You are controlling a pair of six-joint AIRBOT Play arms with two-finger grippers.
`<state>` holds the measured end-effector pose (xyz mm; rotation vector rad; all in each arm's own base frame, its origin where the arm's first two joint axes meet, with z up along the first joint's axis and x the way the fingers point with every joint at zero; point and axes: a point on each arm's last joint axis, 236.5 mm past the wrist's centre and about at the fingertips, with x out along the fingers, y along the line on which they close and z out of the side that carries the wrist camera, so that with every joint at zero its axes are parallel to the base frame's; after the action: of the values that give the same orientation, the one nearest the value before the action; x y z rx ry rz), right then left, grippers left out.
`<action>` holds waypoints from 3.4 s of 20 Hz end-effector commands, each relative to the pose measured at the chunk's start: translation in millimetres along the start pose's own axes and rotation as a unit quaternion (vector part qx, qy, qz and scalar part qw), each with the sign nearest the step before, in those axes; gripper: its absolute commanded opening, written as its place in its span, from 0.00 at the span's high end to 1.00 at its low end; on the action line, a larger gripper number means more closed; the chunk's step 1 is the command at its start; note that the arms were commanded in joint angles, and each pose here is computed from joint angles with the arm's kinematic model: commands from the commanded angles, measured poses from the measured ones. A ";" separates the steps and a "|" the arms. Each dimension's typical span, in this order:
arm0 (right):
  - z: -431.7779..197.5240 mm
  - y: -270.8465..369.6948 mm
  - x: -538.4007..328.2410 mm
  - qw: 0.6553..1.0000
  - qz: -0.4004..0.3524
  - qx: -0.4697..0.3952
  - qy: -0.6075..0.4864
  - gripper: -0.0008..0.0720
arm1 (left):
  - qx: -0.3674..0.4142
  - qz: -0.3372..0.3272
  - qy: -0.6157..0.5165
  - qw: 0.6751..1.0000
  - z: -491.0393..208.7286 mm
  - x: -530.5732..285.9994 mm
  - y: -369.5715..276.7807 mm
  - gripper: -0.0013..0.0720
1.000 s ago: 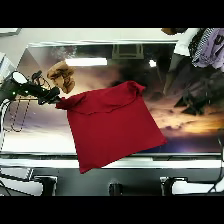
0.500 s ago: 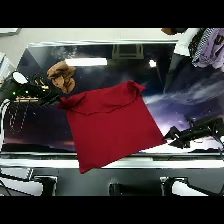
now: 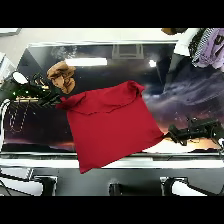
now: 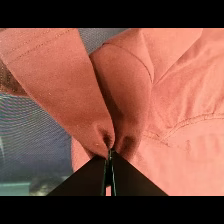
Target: Fold the clothes and pants, and hang the long-sleeved shirts on hangers.
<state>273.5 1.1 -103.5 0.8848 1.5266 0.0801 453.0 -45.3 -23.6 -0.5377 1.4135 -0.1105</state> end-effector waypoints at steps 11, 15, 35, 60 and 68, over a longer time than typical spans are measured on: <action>246.6 188.1 -245.5 0.886 0.089 -0.052 -0.451 0.95 | 0.024 -0.001 0.013 1.000 -10.9 10.2 -21.6 0.96; 233.0 184.4 -187.5 0.927 0.074 -0.049 -0.364 0.57 | 0.031 -0.001 0.020 0.999 -16.7 14.9 -30.9 0.96; -57.8 32.8 30.2 0.998 0.041 0.033 -0.028 0.33 | 0.031 0.001 0.040 0.999 -25.6 13.9 -28.3 0.96; -0.3 329.1 -290.1 0.847 0.167 -0.291 -0.412 0.95 | 0.100 -0.143 -0.217 0.960 45.0 -193.7 -132.1 0.97; -181.8 379.7 -519.9 0.613 0.162 -0.399 -0.662 0.95 | 0.182 -0.149 -0.567 0.789 -87.3 -503.6 -188.7 0.97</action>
<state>301.5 63.7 500.9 0.3147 0.0213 0.3373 396.6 -52.9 425.6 -0.4194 0.3557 -0.3215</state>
